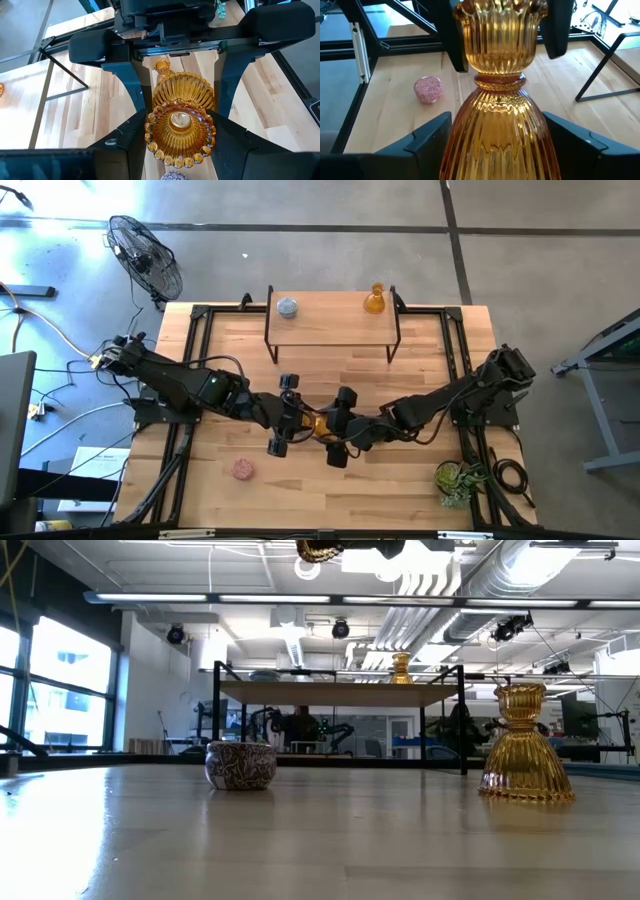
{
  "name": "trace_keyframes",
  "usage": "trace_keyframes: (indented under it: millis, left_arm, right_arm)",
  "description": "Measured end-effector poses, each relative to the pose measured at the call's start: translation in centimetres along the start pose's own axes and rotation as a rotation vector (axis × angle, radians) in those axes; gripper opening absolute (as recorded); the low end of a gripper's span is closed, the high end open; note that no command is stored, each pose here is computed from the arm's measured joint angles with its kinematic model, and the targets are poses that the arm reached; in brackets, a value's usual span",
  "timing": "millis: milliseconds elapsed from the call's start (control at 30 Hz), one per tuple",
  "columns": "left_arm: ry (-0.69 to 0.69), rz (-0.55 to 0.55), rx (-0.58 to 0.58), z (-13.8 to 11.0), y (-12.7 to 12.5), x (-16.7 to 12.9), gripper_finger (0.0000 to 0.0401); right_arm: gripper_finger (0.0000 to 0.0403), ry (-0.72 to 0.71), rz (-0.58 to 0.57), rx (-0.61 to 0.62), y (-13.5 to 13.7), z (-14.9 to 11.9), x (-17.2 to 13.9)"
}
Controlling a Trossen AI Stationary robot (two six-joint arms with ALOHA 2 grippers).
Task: Pick & Place candle stick holders
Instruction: Put the left orange candle holder on the shelf
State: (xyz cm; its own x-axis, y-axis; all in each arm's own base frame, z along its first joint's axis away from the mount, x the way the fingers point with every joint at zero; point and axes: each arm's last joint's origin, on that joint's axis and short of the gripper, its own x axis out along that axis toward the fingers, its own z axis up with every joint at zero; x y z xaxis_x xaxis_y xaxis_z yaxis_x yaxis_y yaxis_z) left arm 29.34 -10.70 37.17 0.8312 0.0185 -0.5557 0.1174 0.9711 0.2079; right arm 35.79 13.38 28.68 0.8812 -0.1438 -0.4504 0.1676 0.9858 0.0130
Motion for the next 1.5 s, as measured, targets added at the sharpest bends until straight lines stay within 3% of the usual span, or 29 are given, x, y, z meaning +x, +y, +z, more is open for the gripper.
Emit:
trace_keyframes:
  millis: [333,533,633,867,1000,1267,1500]
  left_arm:
    - [0.000,-0.001,-0.001,0.0,0.0,0.0,0.0166]
    - [-0.016,-0.022,-0.054,0.2,0.0,-0.1,0.0244]
    - [-0.027,-0.043,-0.084,0.3,-0.1,-0.1,0.0261]
    - [-0.111,-0.045,-0.117,1.1,-0.1,-0.2,0.0267]
    - [-0.169,-0.038,-0.182,1.7,0.0,-0.3,0.0267]
    - [-0.127,-0.040,-0.251,1.3,0.0,-0.2,0.0268]
    - [-0.046,-0.035,-0.316,0.5,0.0,-0.1,0.0268]
  right_arm:
    - [0.0277,0.004,-0.002,-0.002,0.0,0.0,0.0]
    - [0.0277,0.023,-0.005,-0.015,-0.1,-0.3,0.0]
    - [0.0277,0.025,-0.015,-0.017,-0.1,-0.3,0.0]
    - [0.0277,0.048,-0.031,-0.027,-0.1,-0.6,-0.1]
    - [0.0277,0.097,-0.116,-0.043,0.2,-1.6,-0.6]
    - [0.0277,0.140,-0.283,-0.073,1.4,-3.3,-3.6]
    - [0.0277,0.042,-0.377,-0.051,2.2,-3.3,-8.5]
